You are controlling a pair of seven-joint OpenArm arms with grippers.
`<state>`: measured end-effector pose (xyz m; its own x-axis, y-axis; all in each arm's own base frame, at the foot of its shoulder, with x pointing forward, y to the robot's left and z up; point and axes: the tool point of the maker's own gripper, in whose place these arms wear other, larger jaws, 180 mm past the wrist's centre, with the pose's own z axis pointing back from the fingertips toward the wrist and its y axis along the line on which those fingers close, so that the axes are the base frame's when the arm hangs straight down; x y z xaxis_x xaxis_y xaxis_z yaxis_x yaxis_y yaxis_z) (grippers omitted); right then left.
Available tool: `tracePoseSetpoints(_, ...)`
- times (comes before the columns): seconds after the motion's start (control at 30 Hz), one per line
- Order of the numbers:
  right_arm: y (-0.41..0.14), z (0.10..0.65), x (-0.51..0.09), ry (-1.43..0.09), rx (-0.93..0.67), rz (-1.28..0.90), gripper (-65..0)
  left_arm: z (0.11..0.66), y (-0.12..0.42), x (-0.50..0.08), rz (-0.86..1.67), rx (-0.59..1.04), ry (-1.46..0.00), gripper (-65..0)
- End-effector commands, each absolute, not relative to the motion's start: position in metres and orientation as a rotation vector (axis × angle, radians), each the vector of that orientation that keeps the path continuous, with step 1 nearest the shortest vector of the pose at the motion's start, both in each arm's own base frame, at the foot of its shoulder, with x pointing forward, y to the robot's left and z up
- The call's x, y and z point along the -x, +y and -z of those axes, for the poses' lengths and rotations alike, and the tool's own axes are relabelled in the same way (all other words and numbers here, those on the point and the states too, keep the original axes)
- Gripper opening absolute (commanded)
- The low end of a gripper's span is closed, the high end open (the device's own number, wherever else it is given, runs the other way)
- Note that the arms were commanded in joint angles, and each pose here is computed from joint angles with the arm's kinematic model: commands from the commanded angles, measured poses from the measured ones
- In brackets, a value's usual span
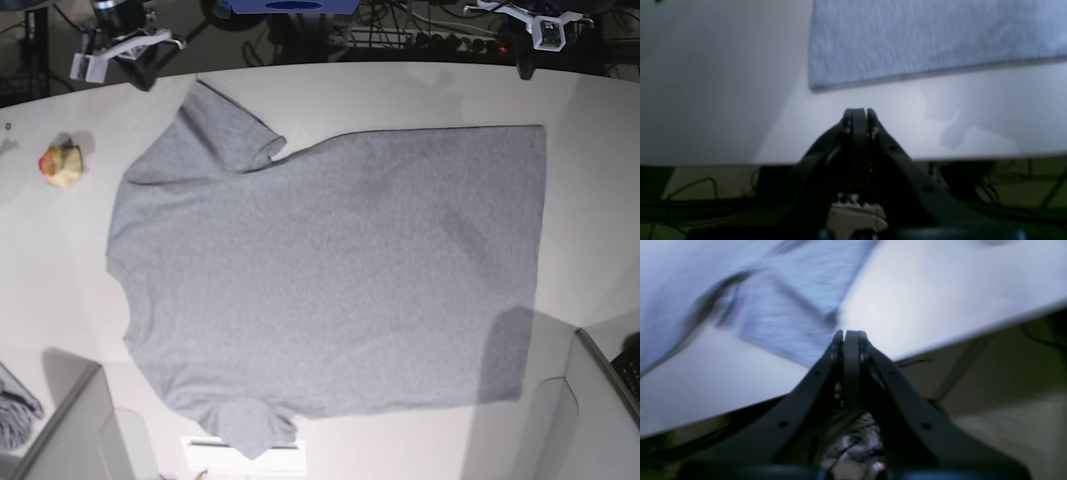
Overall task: Fold the T-shirt properly
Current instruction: 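Move both grippers down to the shirt's collar-side corners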
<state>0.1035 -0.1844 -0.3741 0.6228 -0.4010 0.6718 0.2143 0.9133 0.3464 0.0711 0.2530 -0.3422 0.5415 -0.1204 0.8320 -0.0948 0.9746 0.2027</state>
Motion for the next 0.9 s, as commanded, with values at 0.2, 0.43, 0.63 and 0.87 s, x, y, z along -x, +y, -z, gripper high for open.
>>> tracePoseSetpoints(0.2,-0.186,0.365,-0.124,-0.754,-0.398,0.364,-44.6,0.330,0.265,-0.080,0.015,-0.280,-1.049,-65.0)
tracePoseSetpoints(0.43,-0.195,0.374,-0.137,-0.660,-0.430,0.377,-33.5,0.329,0.269,-0.087,-0.001,-0.286,-1.064,-65.0)
tracePoseSetpoints(0.63,-0.193,0.397,-0.138,-0.568,-0.475,0.415,-33.2,0.322,0.289,-0.087,-0.226,-0.233,-1.105,-48.1)
tracePoseSetpoints(0.87,-0.193,0.422,-0.142,-0.517,-0.522,0.467,-33.0,0.320,0.294,-0.088,-0.262,-0.230,-1.119,-31.1)
